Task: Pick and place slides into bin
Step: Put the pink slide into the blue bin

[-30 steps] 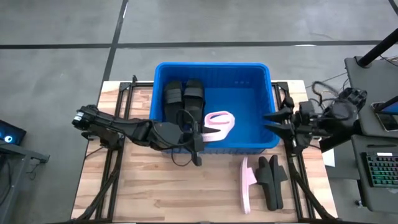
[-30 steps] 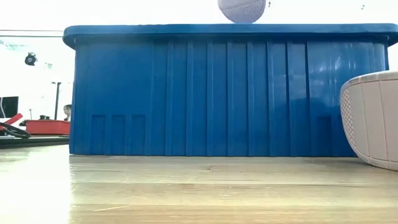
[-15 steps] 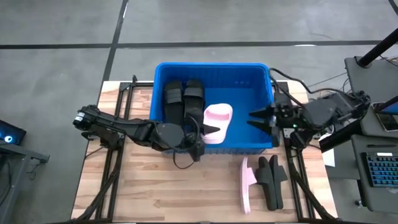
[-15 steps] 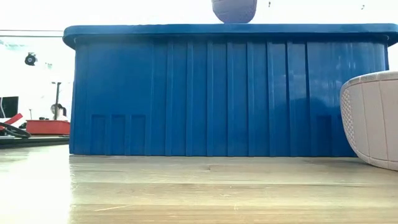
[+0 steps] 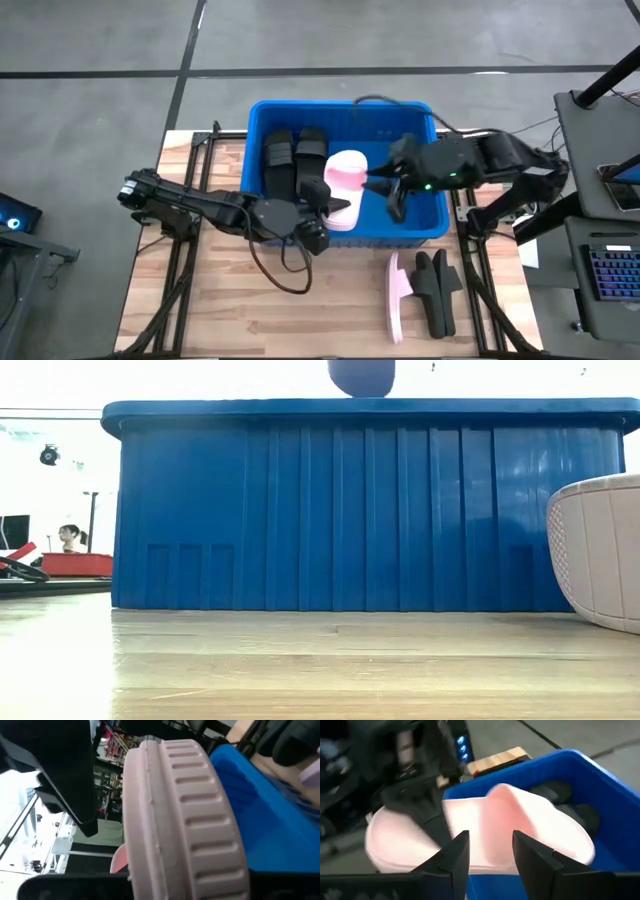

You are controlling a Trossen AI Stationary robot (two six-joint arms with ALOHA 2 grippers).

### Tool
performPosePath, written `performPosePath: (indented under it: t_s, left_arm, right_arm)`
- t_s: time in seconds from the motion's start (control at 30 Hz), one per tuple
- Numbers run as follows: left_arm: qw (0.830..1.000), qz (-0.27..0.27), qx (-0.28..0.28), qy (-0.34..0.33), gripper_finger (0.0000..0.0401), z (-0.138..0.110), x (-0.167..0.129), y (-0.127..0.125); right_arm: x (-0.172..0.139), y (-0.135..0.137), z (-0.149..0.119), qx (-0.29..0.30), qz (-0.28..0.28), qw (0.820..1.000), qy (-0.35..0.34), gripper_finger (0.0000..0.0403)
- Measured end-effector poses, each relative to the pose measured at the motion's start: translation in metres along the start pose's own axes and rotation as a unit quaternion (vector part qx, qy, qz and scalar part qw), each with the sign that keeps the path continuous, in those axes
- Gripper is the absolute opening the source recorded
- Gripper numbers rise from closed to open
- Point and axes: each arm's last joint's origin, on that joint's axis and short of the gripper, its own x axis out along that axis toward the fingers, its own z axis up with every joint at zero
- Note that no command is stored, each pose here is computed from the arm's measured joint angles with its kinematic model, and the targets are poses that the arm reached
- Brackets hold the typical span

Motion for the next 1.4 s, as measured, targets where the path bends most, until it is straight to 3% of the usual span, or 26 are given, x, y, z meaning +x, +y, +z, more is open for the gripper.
performPosePath:
  t_s: [0.13, 0.3, 0.37, 0.6, 0.73, 0.83, 0.93, 1.07, 1.23, 1.4]
  left_arm:
    - [0.999, -0.003, 0.036, 0.026, 0.0045, -0.003, 0.0, -0.003]
    - [0.996, 0.012, 0.061, 0.06, 0.0045, -0.005, 0.0, -0.003]
    - [0.996, 0.014, 0.065, 0.063, 0.0045, -0.006, 0.0, -0.002]
    - [0.994, 0.012, 0.094, 0.063, 0.0045, -0.006, -0.001, -0.002]
    - [0.991, 0.007, 0.109, 0.076, 0.0045, -0.008, -0.001, -0.004]
    - [0.99, 0.01, 0.111, 0.087, 0.0045, -0.009, -0.001, -0.005]
    - [0.99, 0.012, 0.107, 0.087, 0.0045, -0.009, -0.002, -0.003]
    - [0.996, 0.023, 0.036, 0.077, 0.0045, -0.009, -0.005, 0.001]
    - [0.996, 0.027, -0.041, 0.068, 0.0069, -0.014, -0.011, 0.009]
    - [0.991, 0.028, -0.116, 0.06, 0.0142, -0.022, -0.022, 0.02]
  right_arm:
    - [0.022, 0.009, 0.004, -0.084, -0.035, 0.995, 0.033, 0.0152]
    - [0.045, 0.011, 0.006, -0.15, -0.183, 0.971, 0.047, 0.0171]
    - [0.051, 0.013, 0.009, -0.168, -0.217, 0.961, 0.043, 0.0178]
    - [0.066, 0.012, 0.011, -0.216, -0.225, 0.948, 0.061, 0.0191]
    - [0.074, 0.005, 0.013, -0.212, -0.204, 0.953, 0.076, 0.0182]
    - [0.074, 0.0, 0.016, -0.216, -0.209, 0.951, 0.078, 0.0157]
    - [0.075, -0.005, 0.017, -0.217, -0.214, 0.949, 0.08, 0.0106]
    - [0.075, -0.009, 0.019, -0.211, -0.201, 0.953, 0.083, 0.0023]
    - [0.076, -0.015, 0.021, -0.21, -0.204, 0.952, 0.085, 0.0012]
    - [0.077, -0.027, 0.025, -0.216, -0.231, 0.945, 0.088, 0.001]
